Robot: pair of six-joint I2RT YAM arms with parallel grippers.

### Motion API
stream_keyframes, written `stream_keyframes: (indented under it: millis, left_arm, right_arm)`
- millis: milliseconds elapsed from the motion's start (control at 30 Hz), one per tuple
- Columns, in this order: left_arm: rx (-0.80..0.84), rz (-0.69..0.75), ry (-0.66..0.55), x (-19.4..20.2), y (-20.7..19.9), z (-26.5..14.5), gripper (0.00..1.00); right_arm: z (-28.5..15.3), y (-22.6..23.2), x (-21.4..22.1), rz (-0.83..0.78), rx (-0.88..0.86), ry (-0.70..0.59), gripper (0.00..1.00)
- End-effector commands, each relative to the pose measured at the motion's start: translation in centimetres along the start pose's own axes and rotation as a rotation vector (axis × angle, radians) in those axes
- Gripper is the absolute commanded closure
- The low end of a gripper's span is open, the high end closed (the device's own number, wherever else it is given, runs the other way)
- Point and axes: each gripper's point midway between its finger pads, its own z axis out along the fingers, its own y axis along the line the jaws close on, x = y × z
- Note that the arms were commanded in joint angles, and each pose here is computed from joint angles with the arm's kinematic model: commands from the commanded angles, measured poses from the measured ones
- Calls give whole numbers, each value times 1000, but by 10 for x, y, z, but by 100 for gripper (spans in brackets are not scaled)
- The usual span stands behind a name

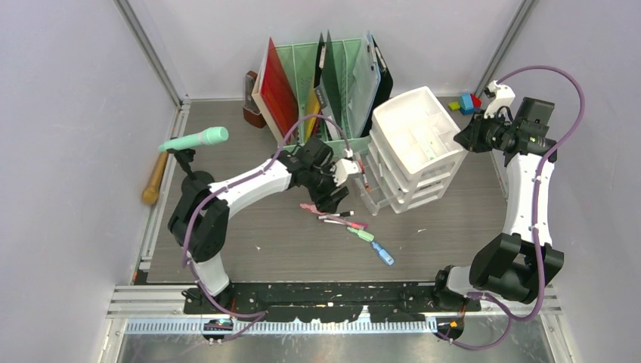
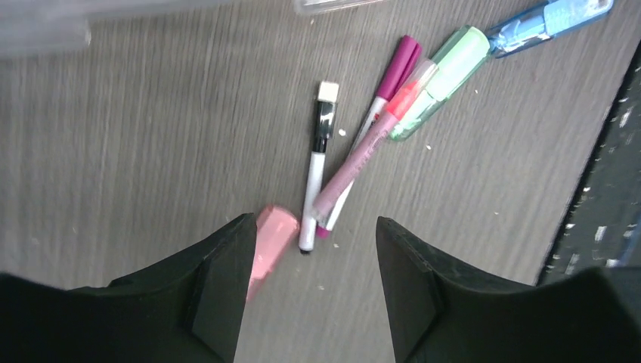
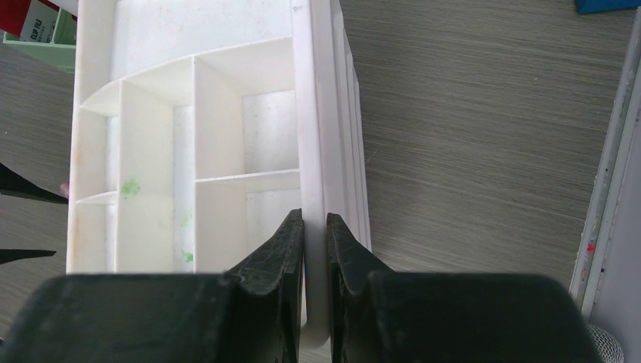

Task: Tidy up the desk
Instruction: Pick up the stationery from the center of the board.

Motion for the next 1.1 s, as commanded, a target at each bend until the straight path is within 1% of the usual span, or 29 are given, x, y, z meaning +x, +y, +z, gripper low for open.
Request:
stream_keyframes:
  millis: [0, 233, 467, 767, 1067]
  left_arm:
    - [-34, 274, -40, -16, 6, 18, 38]
    - [-5, 444, -15, -13, -15, 43, 40]
    - [-7, 530, 28, -5, -22, 64, 43]
    - [0, 587, 58, 5, -29, 76, 50]
    - [-10, 608, 78, 10, -30, 82, 61]
  right_arm:
    - [22, -16, 70, 172, 57, 226, 99]
    - [23, -17, 71, 173, 53, 232, 99]
    - [23, -15, 72, 173, 46, 233, 99]
    - [24, -15, 73, 173, 43, 239, 99]
    - [24, -15, 75, 178, 40, 245, 99]
